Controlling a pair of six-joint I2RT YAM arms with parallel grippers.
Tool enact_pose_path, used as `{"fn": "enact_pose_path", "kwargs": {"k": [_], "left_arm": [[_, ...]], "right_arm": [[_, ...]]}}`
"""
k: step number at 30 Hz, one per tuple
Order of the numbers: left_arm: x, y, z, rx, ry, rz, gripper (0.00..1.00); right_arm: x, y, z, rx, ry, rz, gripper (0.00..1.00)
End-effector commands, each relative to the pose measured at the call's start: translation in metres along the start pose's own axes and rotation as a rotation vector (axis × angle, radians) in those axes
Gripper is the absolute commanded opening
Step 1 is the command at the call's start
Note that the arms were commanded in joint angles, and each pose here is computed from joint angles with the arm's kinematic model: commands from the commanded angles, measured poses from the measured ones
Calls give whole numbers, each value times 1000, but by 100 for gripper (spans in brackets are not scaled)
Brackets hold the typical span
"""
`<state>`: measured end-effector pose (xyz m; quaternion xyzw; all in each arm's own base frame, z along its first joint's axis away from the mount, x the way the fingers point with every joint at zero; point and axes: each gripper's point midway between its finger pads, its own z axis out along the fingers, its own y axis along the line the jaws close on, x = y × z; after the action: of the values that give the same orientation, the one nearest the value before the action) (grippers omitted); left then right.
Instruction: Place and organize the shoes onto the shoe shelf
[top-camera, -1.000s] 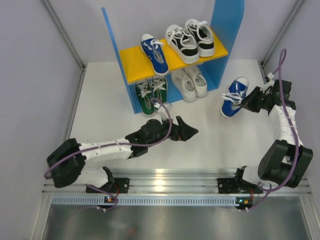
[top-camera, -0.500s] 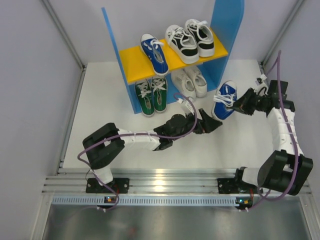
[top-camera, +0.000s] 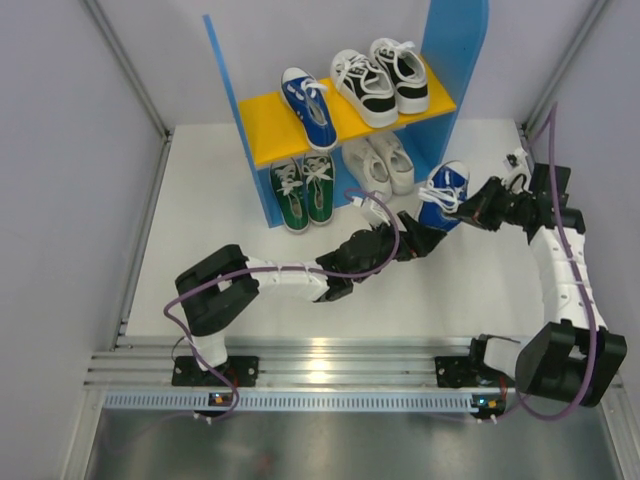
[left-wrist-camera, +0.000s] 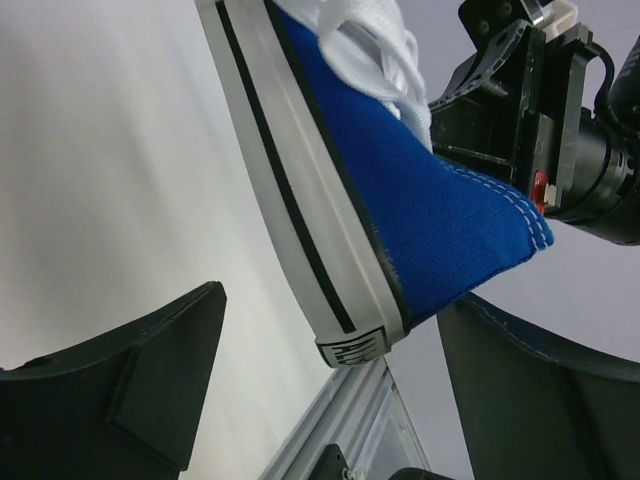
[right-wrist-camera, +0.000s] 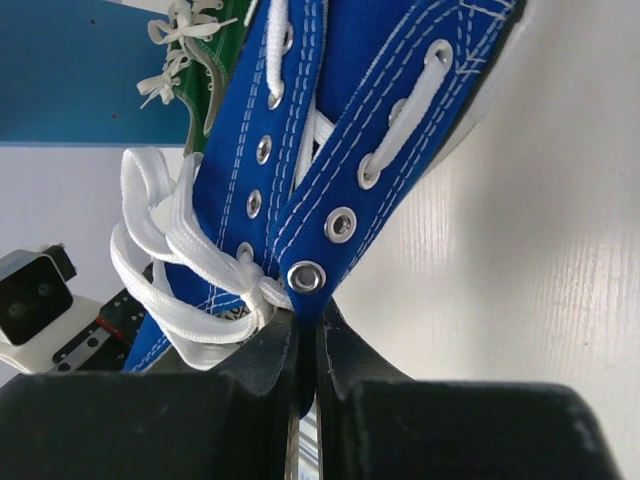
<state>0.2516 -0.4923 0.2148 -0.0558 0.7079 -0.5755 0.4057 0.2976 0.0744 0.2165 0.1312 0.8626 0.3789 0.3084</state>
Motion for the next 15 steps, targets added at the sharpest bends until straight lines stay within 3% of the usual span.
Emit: {"fn": "enact_pose_path", "kwargs": {"k": [1, 6, 13, 15], "left_arm": [[-45, -23, 3, 28, -175, 7, 89], [-55, -24, 4, 31, -229, -4, 82], [-60, -28, 11, 60, -271, -29, 61], [-63, -28, 10, 62, -286, -27, 49]], "right_arm": [[-2, 32, -9, -107, -34, -88, 0], [5, 36, -8, -119, -25, -110, 0], [13, 42, -10, -126, -17, -161, 0], [13, 43, -12, -126, -22, -174, 0]]}}
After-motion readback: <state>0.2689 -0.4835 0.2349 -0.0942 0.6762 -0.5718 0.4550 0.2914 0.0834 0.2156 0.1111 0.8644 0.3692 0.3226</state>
